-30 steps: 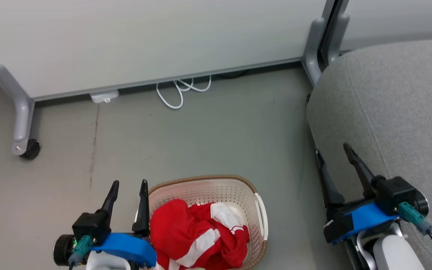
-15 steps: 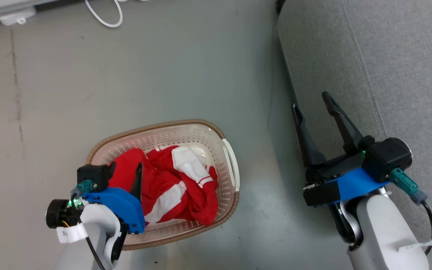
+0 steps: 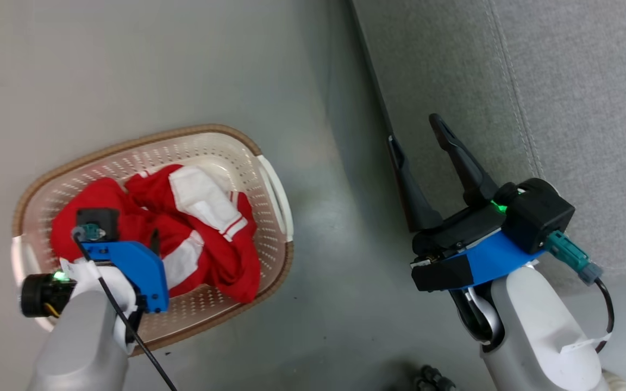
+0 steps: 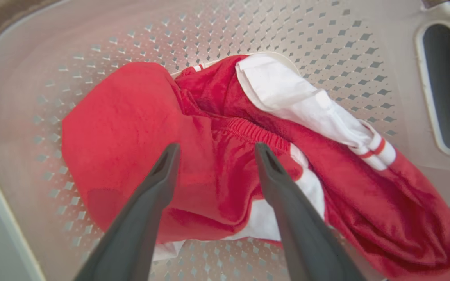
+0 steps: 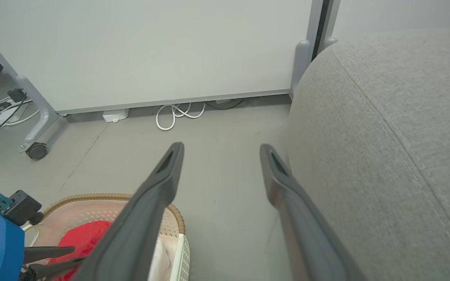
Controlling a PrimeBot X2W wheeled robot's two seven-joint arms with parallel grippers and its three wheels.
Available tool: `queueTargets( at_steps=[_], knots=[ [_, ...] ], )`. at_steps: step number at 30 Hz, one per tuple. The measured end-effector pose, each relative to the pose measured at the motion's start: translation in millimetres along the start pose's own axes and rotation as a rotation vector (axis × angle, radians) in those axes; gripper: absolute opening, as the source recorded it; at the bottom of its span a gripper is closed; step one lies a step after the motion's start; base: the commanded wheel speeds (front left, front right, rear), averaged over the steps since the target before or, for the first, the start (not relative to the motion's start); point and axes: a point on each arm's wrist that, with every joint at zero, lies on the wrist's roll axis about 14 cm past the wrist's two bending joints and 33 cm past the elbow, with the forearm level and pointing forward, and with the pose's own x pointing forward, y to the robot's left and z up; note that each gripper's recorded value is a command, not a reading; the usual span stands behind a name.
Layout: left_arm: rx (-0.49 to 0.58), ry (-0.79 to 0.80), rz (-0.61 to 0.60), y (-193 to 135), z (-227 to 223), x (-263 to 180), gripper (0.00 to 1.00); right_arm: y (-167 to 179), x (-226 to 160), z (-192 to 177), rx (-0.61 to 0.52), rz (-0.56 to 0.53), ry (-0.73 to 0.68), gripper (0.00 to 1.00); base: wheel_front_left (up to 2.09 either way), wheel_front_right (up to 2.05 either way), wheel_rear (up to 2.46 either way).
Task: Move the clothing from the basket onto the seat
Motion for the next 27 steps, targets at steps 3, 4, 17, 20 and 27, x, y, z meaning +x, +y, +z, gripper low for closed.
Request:
queueTargets(
  at_steps=[3,4,17,20,27],
  knots=[
    [0.012,0.057,0.035,9.5,-10.9,11.1,1.0,-4.2,-0.4,-5.9,0.0,-0.009,0.016,1.0,0.0,0.0,0.0],
    [0.011,0.075,0.05,12.6,-14.8,14.1,1.0,-5.5,-1.2,-8.3,0.002,-0.013,0.023,1.0,0.0,0.0,0.0],
    [0.016,0.162,0.086,8.8,-33.7,27.9,0.0,-10.1,-0.9,-12.6,0.016,-0.026,0.032,1.0,0.0,0.0,0.0],
    [0.009,0.164,0.078,8.2,-33.8,27.2,0.0,-9.4,0.9,-10.6,0.018,-0.022,0.025,1.0,0.0,0.0,0.0],
    [0.001,0.157,0.043,2.6,-32.0,25.1,0.0,-6.6,2.4,-8.8,0.022,-0.015,0.018,1.0,0.0,0.0,0.0]
  ],
)
